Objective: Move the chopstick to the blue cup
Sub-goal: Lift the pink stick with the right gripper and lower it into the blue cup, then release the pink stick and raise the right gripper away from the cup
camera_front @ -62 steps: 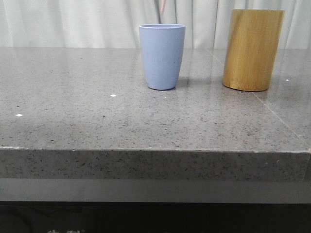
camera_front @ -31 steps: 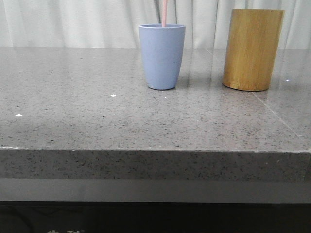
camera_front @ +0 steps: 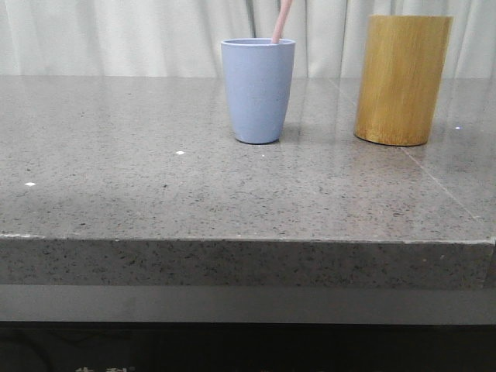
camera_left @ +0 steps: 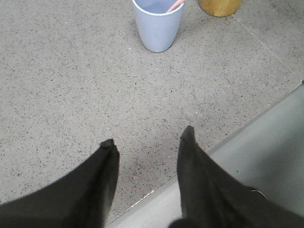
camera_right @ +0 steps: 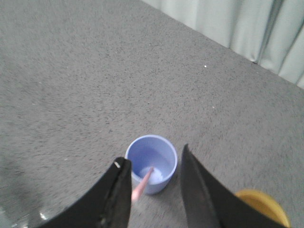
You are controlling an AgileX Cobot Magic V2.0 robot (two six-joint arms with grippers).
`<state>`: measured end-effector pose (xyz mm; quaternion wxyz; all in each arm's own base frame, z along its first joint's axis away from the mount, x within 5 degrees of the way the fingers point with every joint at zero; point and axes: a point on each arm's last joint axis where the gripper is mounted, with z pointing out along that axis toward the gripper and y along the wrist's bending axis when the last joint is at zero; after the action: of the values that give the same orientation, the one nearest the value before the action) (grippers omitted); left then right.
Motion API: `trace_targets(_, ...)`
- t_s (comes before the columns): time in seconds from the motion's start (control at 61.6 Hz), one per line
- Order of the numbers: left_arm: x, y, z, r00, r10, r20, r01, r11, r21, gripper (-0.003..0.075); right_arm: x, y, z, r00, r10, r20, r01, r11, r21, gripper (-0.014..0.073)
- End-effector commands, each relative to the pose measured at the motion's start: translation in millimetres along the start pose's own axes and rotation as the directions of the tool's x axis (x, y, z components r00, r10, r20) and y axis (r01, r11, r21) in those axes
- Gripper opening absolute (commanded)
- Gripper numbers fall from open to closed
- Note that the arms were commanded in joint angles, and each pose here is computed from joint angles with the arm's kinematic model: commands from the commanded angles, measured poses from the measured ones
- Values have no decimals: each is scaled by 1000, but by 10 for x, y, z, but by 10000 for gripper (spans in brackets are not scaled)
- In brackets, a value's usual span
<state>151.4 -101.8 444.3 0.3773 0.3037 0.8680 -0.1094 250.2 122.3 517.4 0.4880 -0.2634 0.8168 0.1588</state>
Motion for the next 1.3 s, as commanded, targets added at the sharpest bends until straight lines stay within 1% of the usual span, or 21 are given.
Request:
trace_targets(0.0, -77, -5, -104, 996, -6, 89, 6, 1000, -2, 303, 33, 91, -483, 994, 36, 100, -38, 999, 20, 266)
trace_targets(0.081, -75, -5, -104, 996, -6, 86, 6, 1000, -2, 303, 185, 141, -685, 990, 50, 130, -55, 998, 32, 265)
trace_targets(0.227, -73, -5, -104, 996, -6, 84, 6, 1000, -2, 303, 612, 146, -897, 986, 69, 151, -88, 988, 126, 265)
trace_targets(0.439, -73, -5, -104, 996, -6, 84, 6, 1000, -2, 303, 1242, 79, -1016, 985, 142, 99, -164, 948, 273, 265)
trace_targets(0.52, -73, -5, -104, 996, -6, 84, 6, 1000, -2, 303, 1424, 70, -1050, 984, 157, 83, -175, 936, 307, 265)
trace_targets(0.731, -73, -5, -104, 996, -6, 84, 6, 1000, -2, 303, 1701, 116, -1121, 984, 165, 72, -179, 931, 318, 265)
trace_targets(0.91, -73, -5, -104, 996, -6, 84, 6, 1000, -2, 302, 1757, 129, -1096, 982, 179, 59, -188, 933, 306, 265)
trace_targets(0.958, -73, -5, -104, 996, -6, 84, 6, 1000, -2, 286, 1754, 129, -1096, 982, 178, 61, -188, 933, 306, 265)
trace_targets(1.007, -73, -5, -104, 996, -6, 84, 6, 1000, -2, 240, 1749, 128, -1096, 982, 176, 66, -188, 933, 305, 259)
trace_targets(1.056, -73, -5, -104, 996, -6, 84, 6, 1000, -2, 183, 1745, 128, -1096, 982, 175, 71, -189, 934, 304, 225)
trace_targets(1.202, -73, -5, -104, 996, -6, 84, 6, 1000, -2, 5, 1740, 128, -1096, 982, 173, 76, -189, 934, 304, 40)
trace_targets(1.235, -73, -5, -104, 996, -6, 84, 6, 1000, -2, -20, 1740, 128, -1096, 982, 173, 76, -189, 934, 304, -10)
trace_targets(1.283, -73, -5, -104, 996, -6, 84, 6, 1000, -2, -19, 1739, 128, -1096, 982, 173, 77, -189, 934, 304, -78)
